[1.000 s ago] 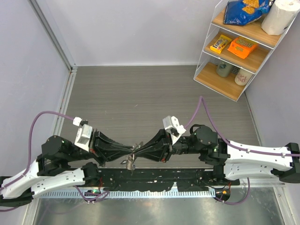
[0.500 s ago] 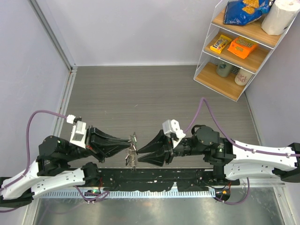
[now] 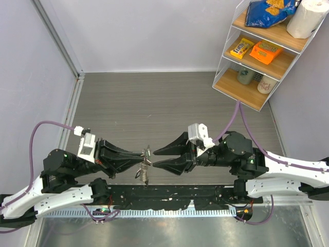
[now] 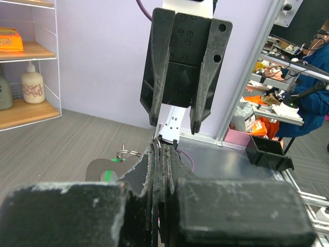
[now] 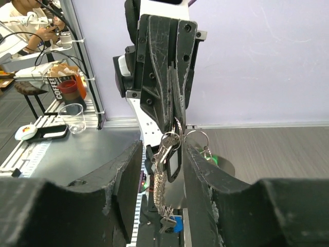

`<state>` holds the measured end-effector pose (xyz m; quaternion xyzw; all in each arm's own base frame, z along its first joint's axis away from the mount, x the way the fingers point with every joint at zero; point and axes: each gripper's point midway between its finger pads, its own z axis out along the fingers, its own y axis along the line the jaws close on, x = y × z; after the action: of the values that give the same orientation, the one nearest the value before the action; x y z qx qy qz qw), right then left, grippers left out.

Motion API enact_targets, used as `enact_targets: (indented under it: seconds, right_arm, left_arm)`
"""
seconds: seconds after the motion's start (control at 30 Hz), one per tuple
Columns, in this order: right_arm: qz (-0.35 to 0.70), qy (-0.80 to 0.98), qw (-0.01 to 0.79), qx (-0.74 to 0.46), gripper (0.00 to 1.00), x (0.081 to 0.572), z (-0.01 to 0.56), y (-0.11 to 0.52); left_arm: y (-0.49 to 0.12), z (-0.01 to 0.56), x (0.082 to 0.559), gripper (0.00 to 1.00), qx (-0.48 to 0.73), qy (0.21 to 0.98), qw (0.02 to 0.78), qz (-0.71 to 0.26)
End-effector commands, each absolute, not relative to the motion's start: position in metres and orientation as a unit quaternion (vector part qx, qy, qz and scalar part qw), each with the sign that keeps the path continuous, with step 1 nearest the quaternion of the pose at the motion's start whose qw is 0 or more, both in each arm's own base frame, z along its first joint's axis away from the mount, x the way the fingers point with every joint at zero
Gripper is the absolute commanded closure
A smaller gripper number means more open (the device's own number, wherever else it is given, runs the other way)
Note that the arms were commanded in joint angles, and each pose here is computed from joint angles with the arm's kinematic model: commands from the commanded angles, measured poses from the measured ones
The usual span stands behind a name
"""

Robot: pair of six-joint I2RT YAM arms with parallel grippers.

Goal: Put the keys on the keyring

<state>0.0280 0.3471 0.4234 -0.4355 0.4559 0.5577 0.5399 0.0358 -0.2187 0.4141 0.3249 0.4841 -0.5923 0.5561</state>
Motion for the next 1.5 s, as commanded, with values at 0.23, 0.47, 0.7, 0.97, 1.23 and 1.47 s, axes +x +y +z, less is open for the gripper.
enact_targets:
  seconds: [0.23,0.47,0.7,0.97,1.23,1.47]
  right_arm:
    - [0.55,0.441,0.564,-0.43,0.62,0.033,0.446,0.354]
    - [0.549,0.442,0.564,-0.431,0.64,0.034,0.445,0.358]
    - [0.545,0.445,0.566,-0.429,0.66,0.037,0.444,0.36]
    - [0.547,0.444,0.567,-0.426,0.67,0.037,0.444,0.361]
    - [0.549,0.439,0.573,-0.422,0.68,0.038,0.45,0.361]
    - [0.552,0.433,0.575,-0.421,0.67,0.037,0.455,0.361]
  left_arm:
    - [-0.213,0.44,0.029,1.0,0.313,0.443,0.572,-0.615]
    - [-0.211,0.441,0.027,1.0,0.316,0.439,0.571,-0.618]
    - [-0.21,0.446,0.023,1.0,0.317,0.426,0.571,-0.626]
    - [-0.209,0.447,0.02,1.0,0.318,0.421,0.569,-0.631]
    - [-0.21,0.446,0.02,1.0,0.321,0.42,0.567,-0.632]
    - [-0.212,0.445,0.019,1.0,0.324,0.42,0.565,-0.632]
